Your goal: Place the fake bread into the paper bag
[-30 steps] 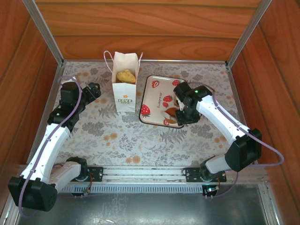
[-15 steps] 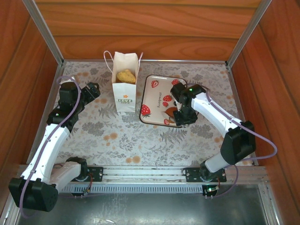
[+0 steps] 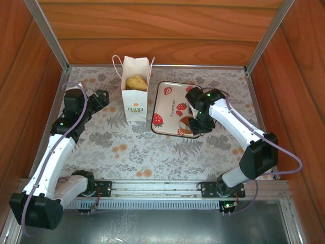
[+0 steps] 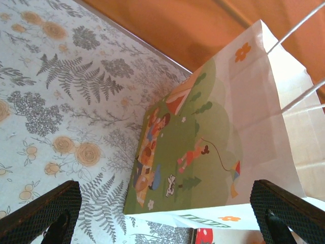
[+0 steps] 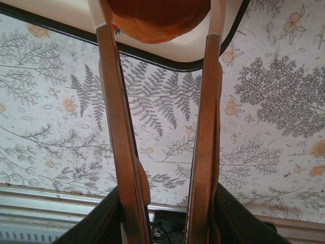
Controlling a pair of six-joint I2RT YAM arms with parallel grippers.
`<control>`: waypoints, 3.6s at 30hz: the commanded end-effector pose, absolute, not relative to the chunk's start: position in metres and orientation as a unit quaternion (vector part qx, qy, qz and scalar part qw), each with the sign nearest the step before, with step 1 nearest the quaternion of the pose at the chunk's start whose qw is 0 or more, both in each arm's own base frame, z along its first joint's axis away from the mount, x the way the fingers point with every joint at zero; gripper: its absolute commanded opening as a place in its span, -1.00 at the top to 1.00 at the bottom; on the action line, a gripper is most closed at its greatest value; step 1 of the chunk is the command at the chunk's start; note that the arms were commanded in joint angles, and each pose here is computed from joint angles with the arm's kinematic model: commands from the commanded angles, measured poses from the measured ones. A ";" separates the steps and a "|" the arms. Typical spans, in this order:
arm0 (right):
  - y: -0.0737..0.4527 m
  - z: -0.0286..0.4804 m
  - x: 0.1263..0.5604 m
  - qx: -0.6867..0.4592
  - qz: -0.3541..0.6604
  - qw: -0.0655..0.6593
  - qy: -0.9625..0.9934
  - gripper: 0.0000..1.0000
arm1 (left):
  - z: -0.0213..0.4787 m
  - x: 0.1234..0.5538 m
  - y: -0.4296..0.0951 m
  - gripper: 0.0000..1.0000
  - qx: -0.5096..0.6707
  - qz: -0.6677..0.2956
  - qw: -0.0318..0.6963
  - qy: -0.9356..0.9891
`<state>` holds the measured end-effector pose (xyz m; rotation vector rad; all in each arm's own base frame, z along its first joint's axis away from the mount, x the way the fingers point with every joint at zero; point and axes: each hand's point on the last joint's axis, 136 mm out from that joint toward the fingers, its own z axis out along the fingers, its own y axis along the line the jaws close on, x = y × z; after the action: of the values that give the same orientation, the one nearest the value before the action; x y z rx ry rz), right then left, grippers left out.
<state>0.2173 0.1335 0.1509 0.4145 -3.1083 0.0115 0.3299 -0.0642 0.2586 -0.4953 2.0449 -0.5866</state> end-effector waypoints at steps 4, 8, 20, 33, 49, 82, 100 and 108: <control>0.135 0.194 0.214 0.140 -0.033 -0.044 -0.989 0.28 | 0.290 0.335 -0.079 -0.83 -0.156 -0.270 0.468 0.827; 0.144 0.220 0.216 0.151 -0.066 -0.082 -0.983 0.30 | 0.297 0.343 -0.094 -0.82 -0.139 -0.304 0.451 0.827; 0.164 0.323 0.237 0.194 -0.119 -0.218 -0.949 0.31 | 0.328 0.378 -0.131 -0.66 -0.090 -0.385 0.423 0.815; 0.229 0.419 0.265 0.261 -0.175 -0.360 -0.878 0.31 | 0.296 0.410 -0.146 -0.47 -0.099 -0.405 0.377 0.827; 0.321 0.402 0.304 0.297 -0.223 -0.366 -0.853 0.31 | 0.270 0.423 -0.145 -0.07 -0.121 -0.395 0.360 0.837; 0.321 0.337 0.350 0.306 -0.098 -0.332 -0.887 0.01 | 0.280 0.412 -0.140 0.33 -0.113 -0.380 0.367 0.841; 0.241 0.451 0.301 0.254 -0.126 -0.459 -0.842 0.04 | 0.331 0.368 -0.106 -0.43 -0.119 -0.333 0.474 0.806; 0.135 0.394 0.294 0.160 -0.028 -0.407 -0.899 0.05 | 0.316 0.343 -0.070 -0.70 -0.161 -0.265 0.521 0.795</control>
<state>0.2913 0.1646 0.4161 0.8701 -3.9153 -0.2984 0.3454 -0.0900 0.3176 -0.3400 1.9490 -0.7402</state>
